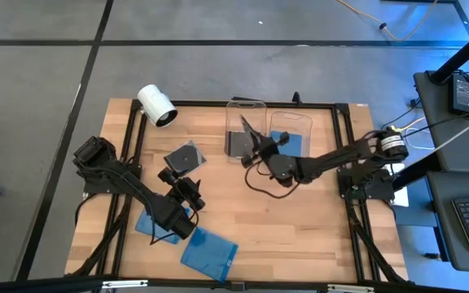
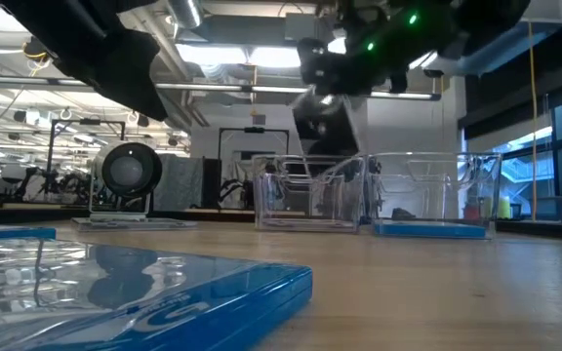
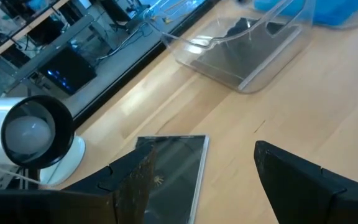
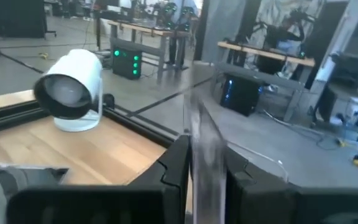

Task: Pick & place jewel cases by type
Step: Put the right black cd case into the left transparent bin

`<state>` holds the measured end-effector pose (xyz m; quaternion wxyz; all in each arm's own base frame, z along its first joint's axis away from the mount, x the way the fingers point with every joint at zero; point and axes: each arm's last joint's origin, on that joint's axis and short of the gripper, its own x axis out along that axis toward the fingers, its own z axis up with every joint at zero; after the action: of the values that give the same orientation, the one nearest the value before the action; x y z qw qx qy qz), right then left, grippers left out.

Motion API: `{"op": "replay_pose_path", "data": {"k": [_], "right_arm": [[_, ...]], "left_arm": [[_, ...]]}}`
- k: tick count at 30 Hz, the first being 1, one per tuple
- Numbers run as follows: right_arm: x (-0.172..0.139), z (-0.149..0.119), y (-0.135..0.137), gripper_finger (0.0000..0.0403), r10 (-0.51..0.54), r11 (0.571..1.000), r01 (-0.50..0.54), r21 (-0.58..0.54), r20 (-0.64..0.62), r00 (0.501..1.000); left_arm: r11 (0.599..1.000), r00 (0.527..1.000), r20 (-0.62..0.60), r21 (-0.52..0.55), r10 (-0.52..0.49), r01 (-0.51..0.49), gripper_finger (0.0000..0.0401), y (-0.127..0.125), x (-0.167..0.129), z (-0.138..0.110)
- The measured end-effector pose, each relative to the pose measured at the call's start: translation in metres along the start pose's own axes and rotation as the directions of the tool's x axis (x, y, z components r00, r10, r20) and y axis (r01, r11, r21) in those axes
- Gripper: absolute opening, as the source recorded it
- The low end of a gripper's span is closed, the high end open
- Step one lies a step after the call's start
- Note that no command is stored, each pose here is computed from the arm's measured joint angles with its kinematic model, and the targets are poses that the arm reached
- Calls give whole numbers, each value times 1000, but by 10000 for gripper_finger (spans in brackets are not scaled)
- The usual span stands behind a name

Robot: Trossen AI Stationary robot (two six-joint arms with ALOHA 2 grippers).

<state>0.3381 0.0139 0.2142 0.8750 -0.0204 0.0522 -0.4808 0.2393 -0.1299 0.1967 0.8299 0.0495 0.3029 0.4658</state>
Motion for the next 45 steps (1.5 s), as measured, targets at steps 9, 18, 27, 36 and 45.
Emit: {"op": "replay_pose_path", "data": {"k": [9, 18, 27, 36, 45], "right_arm": [[31, -24, -6, 53, -49, 999, 48, -21, -46, 998], [55, -45, -11, 53, -51, 971, 31, -238, -79, 996], [63, -57, -7, 53, 105, 935, -139, -327, -121, 987], [62, -58, -5, 56, 178, 934, -209, -291, -130, 975], [62, -59, -3, 115, 234, 938, -262, -228, -145, 961]], "left_arm": [[1000, 1000, 2, 1, 0, 0, 267, 0, 0, 0], [1000, 1000, 10, 11, 1, -1, 267, 0, 0, 0], [1000, 1000, 29, 18, 3, -4, 267, 0, 0, 1], [1000, 1000, 29, 26, 3, -4, 267, 0, 0, 1], [1000, 1000, 29, 27, 3, -4, 267, 0, 0, 1]]}}
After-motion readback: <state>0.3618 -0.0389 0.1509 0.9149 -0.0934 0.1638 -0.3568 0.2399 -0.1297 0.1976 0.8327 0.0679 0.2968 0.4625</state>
